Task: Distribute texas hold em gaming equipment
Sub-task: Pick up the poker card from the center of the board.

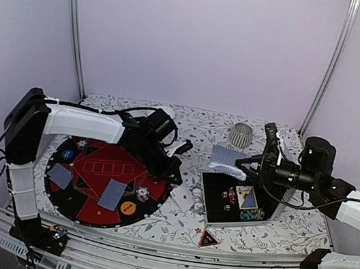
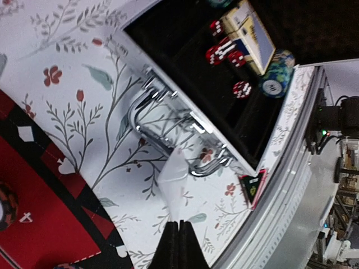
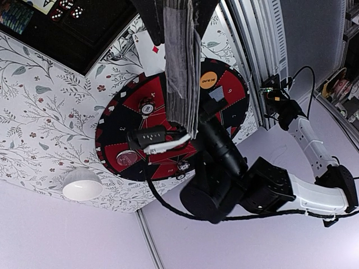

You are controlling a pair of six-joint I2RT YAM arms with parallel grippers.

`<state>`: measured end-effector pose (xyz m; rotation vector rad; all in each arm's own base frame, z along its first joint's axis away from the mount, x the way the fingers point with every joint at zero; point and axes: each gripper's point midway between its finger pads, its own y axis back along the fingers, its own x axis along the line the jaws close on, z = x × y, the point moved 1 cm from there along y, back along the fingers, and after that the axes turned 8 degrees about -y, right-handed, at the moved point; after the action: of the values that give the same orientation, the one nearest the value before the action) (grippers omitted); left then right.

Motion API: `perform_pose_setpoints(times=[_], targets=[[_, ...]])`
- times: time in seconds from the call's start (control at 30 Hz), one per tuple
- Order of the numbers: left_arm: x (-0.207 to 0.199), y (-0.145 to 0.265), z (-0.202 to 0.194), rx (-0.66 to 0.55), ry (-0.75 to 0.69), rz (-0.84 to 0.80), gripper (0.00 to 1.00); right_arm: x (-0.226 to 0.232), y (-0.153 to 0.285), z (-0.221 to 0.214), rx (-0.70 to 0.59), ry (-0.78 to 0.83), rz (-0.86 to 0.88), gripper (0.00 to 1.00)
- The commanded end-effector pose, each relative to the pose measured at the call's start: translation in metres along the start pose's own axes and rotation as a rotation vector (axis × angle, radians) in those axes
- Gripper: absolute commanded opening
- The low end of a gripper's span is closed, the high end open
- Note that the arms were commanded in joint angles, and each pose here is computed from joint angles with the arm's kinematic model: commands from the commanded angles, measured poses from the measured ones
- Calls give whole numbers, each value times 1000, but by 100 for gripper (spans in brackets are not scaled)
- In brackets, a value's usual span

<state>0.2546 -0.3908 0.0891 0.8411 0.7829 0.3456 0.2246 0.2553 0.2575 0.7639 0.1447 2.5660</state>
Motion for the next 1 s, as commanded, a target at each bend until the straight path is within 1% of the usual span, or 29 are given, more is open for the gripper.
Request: perform_pose_setpoints(times=[0.0,0.2,0.3,0.33,0.4,0.43,0.47,0.53,0.67,0.73,0.83,0.9,0.97], targets=[[-14,19,11,-81,-30,-10,0,1,1,13,-27,15,-6,2],[-16,27,11,-102,-54,-1,0,1,1,13,-28,12,-10,2],[-9,18,2,-60,-17,-7,0,0,1,13,-25,10,-12,2],[-7,14,-1,-45,2,-15,3,0,0,12,-23,8,-11,2],[-3,5,-6,-21,25,-5,27,1,0,12,-21,7,-7,2],[0,0,-8,-11,28,10,37,1,0,12,-20,6,-7,2],[5,-4,-10,2,32,28,45,0,0,11,-17,5,-6,2],[15,-11,-14,25,36,66,53,0,0,10,-15,2,-5,2],[38,-29,-26,94,54,145,61,1,1,9,-11,0,-4,2],[38,-33,-25,97,45,138,64,1,1,9,-10,1,-6,2],[28,-39,-21,83,21,60,64,0,0,8,-8,0,-9,2],[22,-42,-20,71,9,7,63,-1,0,7,-6,-3,-10,2],[20,-44,-20,64,19,-34,60,-2,0,6,-4,-6,-12,2]])
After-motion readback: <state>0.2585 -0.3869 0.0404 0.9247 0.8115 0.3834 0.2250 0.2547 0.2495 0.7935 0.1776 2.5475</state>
